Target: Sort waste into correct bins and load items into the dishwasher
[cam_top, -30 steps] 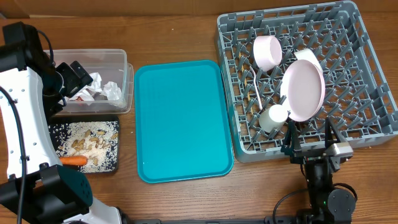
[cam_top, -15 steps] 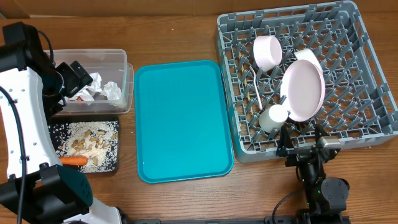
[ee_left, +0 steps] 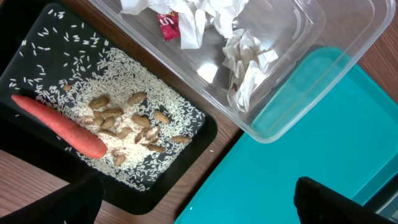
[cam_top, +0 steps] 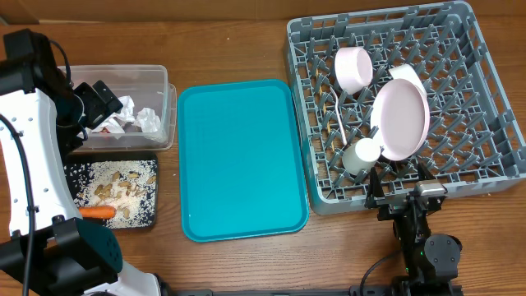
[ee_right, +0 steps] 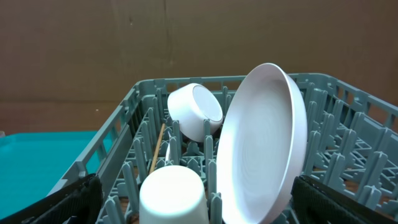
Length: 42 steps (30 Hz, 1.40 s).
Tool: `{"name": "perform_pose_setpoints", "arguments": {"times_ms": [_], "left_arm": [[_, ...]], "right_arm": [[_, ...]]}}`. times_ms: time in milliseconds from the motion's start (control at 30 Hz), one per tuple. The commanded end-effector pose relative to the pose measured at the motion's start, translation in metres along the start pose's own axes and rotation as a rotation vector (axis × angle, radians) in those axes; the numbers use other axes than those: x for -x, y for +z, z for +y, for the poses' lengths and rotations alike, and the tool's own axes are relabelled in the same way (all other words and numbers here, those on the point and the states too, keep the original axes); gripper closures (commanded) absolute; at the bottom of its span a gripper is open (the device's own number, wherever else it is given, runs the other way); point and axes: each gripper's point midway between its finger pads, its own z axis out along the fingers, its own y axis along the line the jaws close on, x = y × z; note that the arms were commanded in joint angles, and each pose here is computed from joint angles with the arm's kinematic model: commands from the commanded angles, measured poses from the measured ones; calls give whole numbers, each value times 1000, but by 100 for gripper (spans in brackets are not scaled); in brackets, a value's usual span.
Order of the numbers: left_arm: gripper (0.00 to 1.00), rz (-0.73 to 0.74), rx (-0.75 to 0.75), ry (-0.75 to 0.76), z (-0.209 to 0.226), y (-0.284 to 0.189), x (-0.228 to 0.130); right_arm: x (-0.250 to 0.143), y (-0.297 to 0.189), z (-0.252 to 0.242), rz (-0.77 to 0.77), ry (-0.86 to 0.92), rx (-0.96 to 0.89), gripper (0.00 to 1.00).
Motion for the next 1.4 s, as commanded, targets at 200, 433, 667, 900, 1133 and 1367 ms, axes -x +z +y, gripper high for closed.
{"name": "perform_pose_setpoints", "arguments": {"times_ms": [200,433,667,900,1133,1367], "left_arm": [[0,7,-2,-10,-1,1,-3],[0,7,-2,-11,-1,1,-2],[0,6,-2,-10,-1,0,-2],[0,7,-2,-11,-1,1,-2],[0,7,-2,-11,-1,1,-2],[0,6,-1,-11,-1,0,-2]], "right_arm": [[-1,0,-1,-9,-13,-2,0],[0,0,-12,-10,-12,-46,0],[0,0,-12,-10,-12,-47,0],[0,0,-12,-10,-12,-47,0],[0,0,-12,-10,-12,-47,0],[0,0,-12,-10,-12,-47,0]]}}
